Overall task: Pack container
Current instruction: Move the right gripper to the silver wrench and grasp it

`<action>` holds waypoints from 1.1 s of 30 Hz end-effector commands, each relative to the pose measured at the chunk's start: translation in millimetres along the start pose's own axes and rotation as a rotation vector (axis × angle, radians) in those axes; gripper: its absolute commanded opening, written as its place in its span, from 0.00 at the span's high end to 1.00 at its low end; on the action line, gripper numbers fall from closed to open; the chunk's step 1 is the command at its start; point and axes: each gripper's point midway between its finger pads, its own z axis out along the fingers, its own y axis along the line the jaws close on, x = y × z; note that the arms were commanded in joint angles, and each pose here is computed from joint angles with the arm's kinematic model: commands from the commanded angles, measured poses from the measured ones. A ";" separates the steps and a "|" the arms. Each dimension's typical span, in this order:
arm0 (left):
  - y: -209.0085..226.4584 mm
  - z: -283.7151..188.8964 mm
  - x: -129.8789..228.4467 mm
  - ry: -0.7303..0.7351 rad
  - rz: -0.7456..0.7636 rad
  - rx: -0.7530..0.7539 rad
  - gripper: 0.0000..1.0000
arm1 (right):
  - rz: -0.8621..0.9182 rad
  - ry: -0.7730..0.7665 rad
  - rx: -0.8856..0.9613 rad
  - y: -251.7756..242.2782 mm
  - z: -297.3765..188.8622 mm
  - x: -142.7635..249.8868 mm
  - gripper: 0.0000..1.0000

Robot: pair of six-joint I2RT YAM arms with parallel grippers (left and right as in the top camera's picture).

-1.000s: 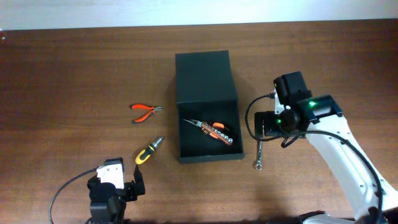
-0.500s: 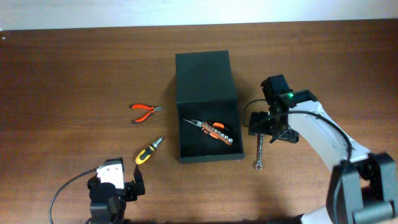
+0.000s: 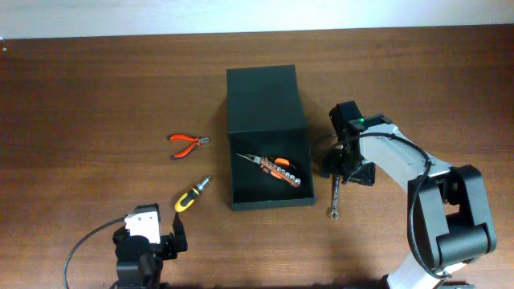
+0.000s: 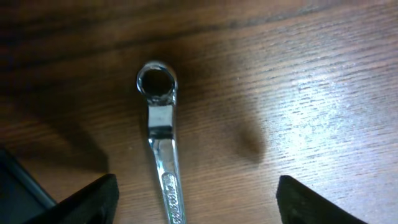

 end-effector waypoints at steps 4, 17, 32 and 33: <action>-0.1 0.6 0.6 -0.003 0.012 0.002 0.01 | 0.015 -0.013 0.007 -1.7 4.7 -4.6 0.25; -0.1 0.6 0.6 -0.003 0.012 0.002 0.01 | 0.016 -0.028 -0.001 -1.3 12.4 -5.0 0.37; -0.1 0.6 0.6 -0.003 0.012 0.002 0.01 | 0.011 -0.020 -0.018 -0.4 21.6 0.8 0.74; -0.1 0.6 0.6 -0.003 0.012 0.002 0.01 | 0.011 -0.021 -0.019 -0.2 21.5 0.3 0.81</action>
